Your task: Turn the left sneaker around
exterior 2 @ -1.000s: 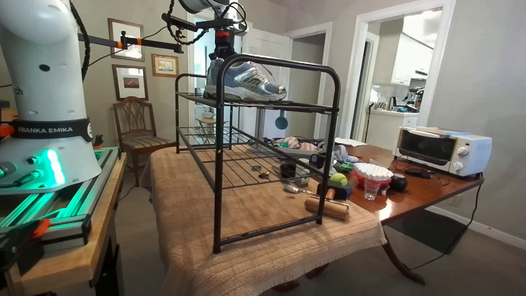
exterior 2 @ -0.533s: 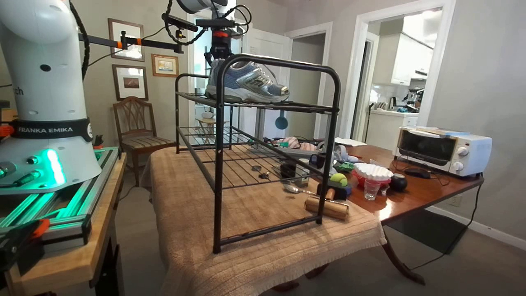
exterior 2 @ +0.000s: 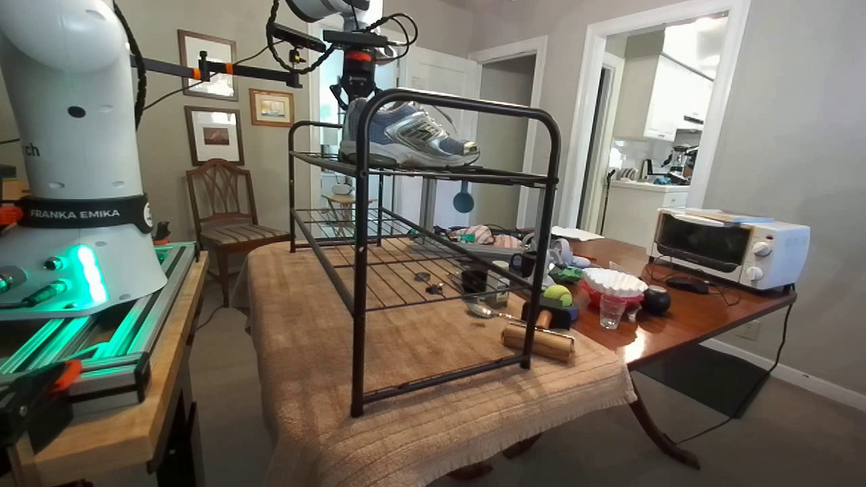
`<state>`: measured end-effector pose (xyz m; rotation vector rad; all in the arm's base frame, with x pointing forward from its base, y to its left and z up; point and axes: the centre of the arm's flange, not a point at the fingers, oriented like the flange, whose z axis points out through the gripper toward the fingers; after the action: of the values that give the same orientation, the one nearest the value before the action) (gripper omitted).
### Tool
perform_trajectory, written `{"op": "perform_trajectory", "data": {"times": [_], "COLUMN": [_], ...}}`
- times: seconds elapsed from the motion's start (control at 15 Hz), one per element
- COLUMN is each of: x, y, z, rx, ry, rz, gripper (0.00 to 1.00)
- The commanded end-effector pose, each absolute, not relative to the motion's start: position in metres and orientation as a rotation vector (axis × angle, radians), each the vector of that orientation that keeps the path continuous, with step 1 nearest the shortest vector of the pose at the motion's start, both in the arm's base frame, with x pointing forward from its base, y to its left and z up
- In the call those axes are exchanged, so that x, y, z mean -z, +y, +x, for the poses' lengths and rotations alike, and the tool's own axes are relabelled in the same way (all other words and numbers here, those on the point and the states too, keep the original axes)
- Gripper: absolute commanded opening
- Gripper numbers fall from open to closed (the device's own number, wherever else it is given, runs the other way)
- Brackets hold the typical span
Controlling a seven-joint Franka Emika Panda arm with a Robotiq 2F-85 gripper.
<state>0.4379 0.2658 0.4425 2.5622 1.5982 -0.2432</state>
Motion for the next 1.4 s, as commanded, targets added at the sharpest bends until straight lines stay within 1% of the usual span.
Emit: {"op": "perform_trajectory", "data": {"times": [0.0, 0.67, 1.33], "x": [-0.454, -0.468, -0.456], "y": [0.26, 0.229, 0.185], "z": [0.437, 0.416, 0.388], "rx": [0.303, 0.412, 0.444], "ry": [1.74, 2.118, 2.484], "rz": [2.454, 2.162, 1.758], "gripper": [0.03, 0.03, 0.03]}}
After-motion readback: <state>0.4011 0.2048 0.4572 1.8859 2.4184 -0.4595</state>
